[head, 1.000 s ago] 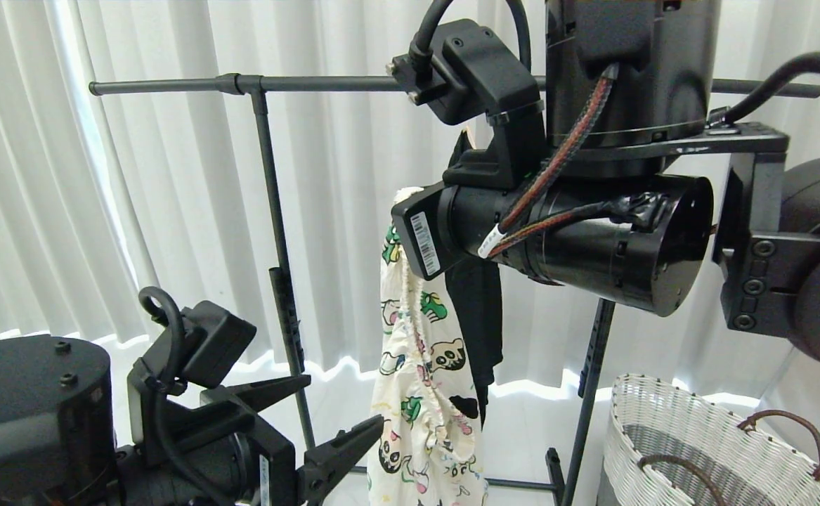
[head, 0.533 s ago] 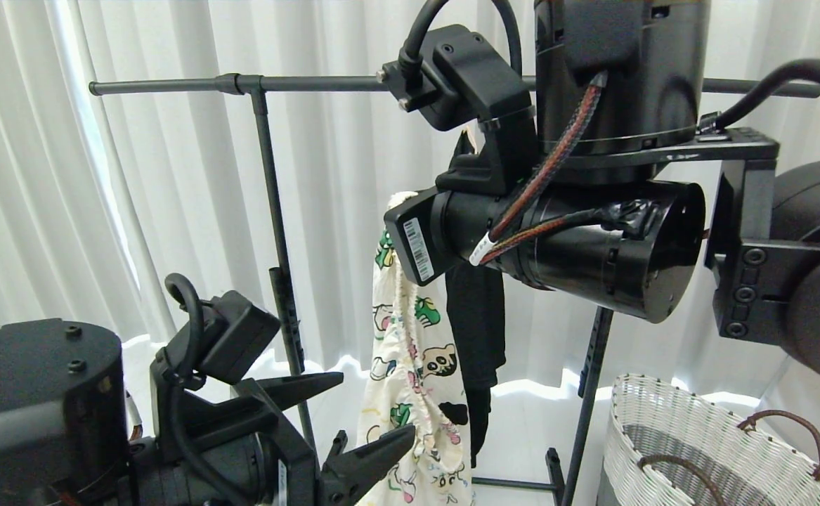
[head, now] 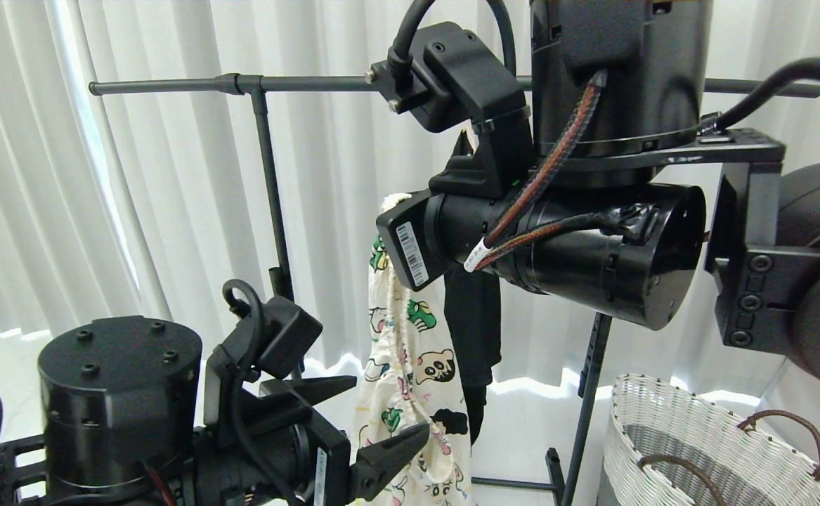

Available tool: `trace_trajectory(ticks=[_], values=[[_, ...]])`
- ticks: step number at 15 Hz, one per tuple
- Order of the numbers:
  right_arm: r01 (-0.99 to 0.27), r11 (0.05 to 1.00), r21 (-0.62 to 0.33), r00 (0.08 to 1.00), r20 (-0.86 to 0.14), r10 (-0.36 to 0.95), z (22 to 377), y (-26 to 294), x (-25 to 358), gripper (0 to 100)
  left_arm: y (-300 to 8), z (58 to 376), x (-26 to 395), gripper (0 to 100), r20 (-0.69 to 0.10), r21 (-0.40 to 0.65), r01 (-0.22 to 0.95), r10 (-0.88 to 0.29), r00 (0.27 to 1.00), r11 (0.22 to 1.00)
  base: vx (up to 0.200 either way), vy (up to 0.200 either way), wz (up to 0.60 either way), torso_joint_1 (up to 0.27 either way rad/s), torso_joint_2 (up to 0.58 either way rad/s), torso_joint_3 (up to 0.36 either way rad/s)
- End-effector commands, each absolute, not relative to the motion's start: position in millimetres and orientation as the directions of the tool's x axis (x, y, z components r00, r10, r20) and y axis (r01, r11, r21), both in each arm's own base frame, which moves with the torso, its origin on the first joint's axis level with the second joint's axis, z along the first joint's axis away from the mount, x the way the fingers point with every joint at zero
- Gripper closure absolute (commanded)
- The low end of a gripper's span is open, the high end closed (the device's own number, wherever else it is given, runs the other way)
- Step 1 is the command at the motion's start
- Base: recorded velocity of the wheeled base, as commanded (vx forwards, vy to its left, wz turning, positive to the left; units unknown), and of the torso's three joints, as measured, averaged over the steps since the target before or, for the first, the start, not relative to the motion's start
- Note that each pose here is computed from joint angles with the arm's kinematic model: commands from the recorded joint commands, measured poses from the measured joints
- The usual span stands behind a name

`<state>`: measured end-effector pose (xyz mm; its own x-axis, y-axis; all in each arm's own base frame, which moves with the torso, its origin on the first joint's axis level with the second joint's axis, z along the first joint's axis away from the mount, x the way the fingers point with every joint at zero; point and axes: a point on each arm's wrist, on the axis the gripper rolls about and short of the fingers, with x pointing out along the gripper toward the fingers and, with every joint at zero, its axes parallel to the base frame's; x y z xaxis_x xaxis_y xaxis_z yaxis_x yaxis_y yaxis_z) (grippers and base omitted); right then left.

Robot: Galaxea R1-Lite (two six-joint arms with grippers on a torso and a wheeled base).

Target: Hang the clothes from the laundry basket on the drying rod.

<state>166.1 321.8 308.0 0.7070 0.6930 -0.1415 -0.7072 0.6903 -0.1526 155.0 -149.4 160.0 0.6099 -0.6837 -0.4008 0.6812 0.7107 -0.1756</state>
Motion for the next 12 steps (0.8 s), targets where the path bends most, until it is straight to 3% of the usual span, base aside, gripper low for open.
trace_trajectory(ticks=[1,12], values=[[-0.707,0.690,-0.153,0.707,-0.139,0.694,309,321,166,100,-153,152,161,0,-0.436,-0.174,0.670,-0.666,0.605,0.722,0.000,0.000,0.00,0.000,0.00,0.000],[-0.706,0.689,-0.162,0.708,-0.127,0.695,313,321,166,100,-143,133,174,0,-0.505,-0.063,0.474,-0.438,0.744,0.878,0.000,0.000,0.00,0.000,0.00,0.000]])
